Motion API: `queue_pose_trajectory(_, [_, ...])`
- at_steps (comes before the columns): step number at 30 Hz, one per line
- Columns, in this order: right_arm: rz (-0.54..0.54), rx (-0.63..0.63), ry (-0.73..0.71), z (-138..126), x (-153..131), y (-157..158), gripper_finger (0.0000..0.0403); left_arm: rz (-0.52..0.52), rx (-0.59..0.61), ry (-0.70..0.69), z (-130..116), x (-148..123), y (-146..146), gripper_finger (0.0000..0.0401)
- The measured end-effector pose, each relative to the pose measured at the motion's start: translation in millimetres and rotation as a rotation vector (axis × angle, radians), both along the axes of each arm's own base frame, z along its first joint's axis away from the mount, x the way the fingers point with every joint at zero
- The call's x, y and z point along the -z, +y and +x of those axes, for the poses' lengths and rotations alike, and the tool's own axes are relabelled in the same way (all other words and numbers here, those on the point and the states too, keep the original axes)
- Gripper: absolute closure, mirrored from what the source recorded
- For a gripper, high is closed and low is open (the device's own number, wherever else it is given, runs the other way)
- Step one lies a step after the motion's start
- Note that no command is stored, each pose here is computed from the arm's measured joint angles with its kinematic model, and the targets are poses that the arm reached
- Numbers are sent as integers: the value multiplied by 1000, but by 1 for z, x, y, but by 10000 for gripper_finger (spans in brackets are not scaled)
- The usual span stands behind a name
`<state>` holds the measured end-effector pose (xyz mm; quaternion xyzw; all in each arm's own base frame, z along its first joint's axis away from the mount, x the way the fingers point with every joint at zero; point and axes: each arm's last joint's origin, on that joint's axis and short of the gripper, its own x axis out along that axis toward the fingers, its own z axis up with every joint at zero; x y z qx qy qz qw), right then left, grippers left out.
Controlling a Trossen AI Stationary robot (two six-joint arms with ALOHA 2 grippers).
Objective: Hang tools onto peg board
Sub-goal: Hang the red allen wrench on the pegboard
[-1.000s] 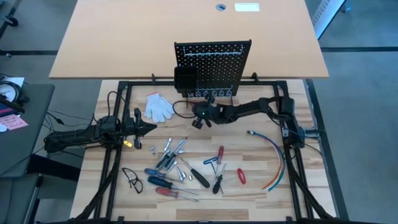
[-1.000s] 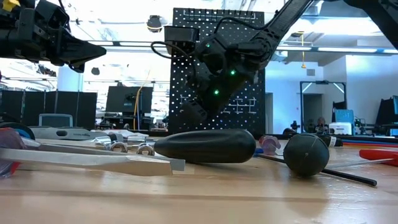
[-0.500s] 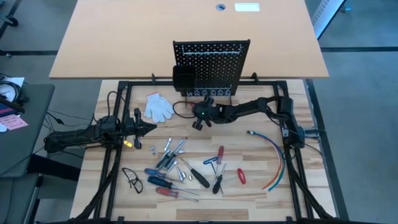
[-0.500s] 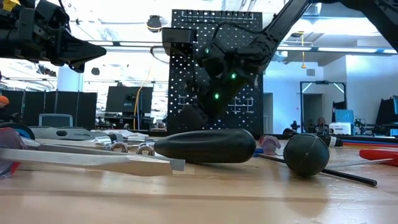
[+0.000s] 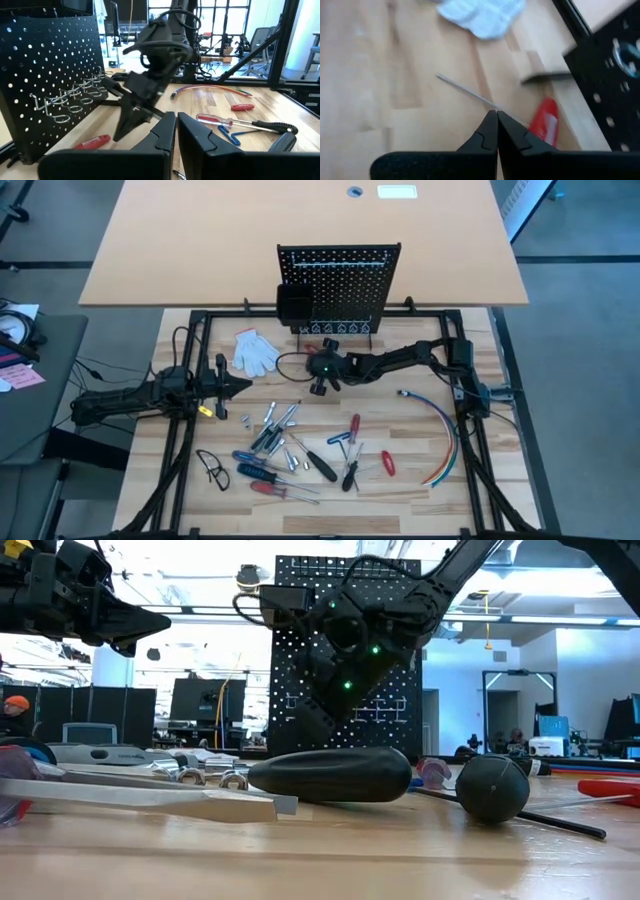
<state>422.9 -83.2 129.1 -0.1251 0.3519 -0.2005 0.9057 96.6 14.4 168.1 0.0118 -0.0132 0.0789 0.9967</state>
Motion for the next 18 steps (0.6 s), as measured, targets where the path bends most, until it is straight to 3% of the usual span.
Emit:
queue_pose_trajectory(6, [78, -160, -77, 8, 1, 7, 398, 0, 0, 0, 0, 0, 0, 385])
queue_pose_trajectory(13, [83, -159, -113, 28, 10, 4, 398, 0, 0, 0, 0, 0, 0, 385])
queue_pose_trajectory(18, [32, -114, -36, 42, 27, 4, 398, 0, 0, -1, 0, 0, 0, 385])
